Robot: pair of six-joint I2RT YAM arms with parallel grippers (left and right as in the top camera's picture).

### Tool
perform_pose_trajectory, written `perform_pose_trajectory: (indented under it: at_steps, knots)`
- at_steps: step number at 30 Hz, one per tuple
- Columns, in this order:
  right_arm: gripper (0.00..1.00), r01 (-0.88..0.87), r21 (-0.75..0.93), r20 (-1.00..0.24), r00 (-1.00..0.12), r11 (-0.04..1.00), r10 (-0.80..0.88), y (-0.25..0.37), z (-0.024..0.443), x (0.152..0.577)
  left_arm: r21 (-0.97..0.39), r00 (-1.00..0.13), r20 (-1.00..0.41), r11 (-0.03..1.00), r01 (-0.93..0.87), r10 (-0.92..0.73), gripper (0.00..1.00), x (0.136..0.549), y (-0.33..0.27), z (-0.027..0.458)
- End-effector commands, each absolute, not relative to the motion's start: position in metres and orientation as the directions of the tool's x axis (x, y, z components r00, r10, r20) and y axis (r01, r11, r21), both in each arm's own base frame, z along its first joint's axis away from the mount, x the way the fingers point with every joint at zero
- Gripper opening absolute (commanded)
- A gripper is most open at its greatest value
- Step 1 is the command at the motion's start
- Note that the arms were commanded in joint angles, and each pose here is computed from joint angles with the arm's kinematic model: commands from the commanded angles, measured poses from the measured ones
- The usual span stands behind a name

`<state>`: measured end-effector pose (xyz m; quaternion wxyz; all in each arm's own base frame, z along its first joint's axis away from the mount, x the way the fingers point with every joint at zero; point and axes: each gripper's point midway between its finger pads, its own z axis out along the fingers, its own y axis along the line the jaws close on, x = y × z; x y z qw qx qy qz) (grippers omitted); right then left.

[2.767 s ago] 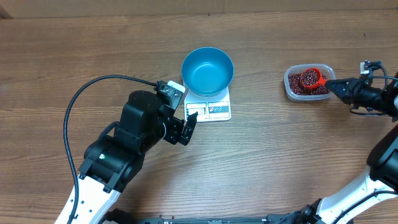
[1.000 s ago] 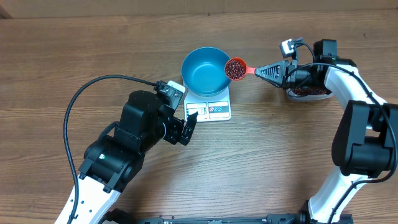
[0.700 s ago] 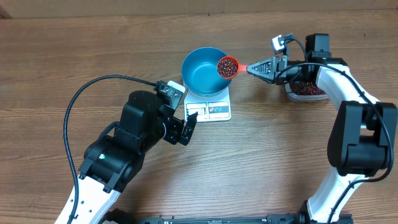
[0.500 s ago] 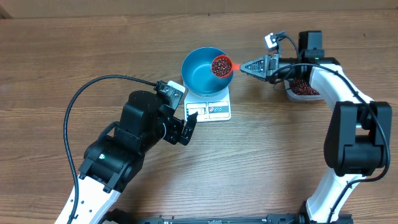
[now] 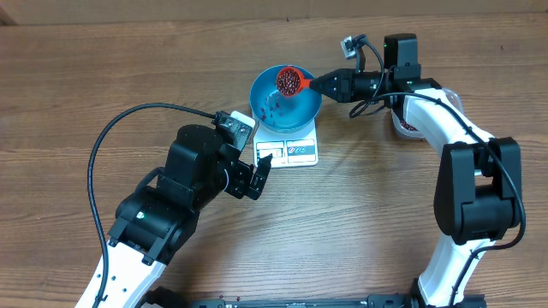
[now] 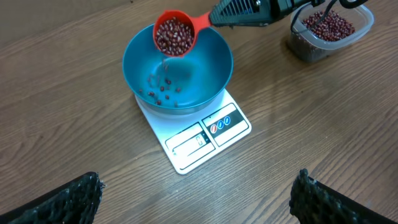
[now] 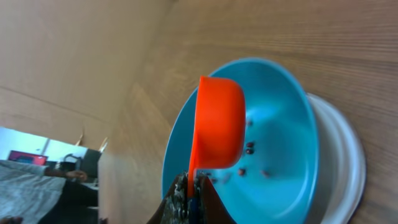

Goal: Scoop item into bowl and weigh 150g on scale
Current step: 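Tilt the red scoop with the right gripper to pour beans into the blue bowl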

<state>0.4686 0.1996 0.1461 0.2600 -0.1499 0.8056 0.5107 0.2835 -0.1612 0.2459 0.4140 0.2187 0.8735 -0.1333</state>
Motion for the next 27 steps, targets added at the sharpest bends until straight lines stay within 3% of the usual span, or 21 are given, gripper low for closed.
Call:
perform_pose_trajectory:
  at_steps: [1,8,14,21,27]
  knots:
    - [0.04,-0.572,0.692,-0.635,-0.773,0.441,-0.006,0.199,0.144,0.472,-0.068,-0.561,-0.787,0.867,0.493,0.257,0.99,0.281,-0.161,0.249]
    - [0.04,-0.674,0.596,-0.725,-0.685,0.436,-0.07,0.199,0.144,0.472,-0.069,-0.575,-0.774,0.868,0.492,0.265,0.99,0.283,-0.162,0.243]
    - [0.04,-0.811,0.418,-0.838,-0.518,0.409,-0.171,0.199,0.143,0.47,-0.07,-0.603,-0.747,0.869,0.489,0.279,1.0,0.282,-0.162,0.232]
    - [0.04,-0.893,0.256,-0.901,-0.359,0.37,-0.244,0.199,0.143,0.471,-0.07,-0.613,-0.737,0.87,0.488,0.285,1.0,0.283,-0.162,0.228]
    - [0.04,-0.915,0.194,-0.917,-0.298,0.353,-0.266,0.199,0.143,0.471,-0.07,-0.614,-0.736,0.87,0.488,0.285,1.0,0.284,-0.162,0.228]
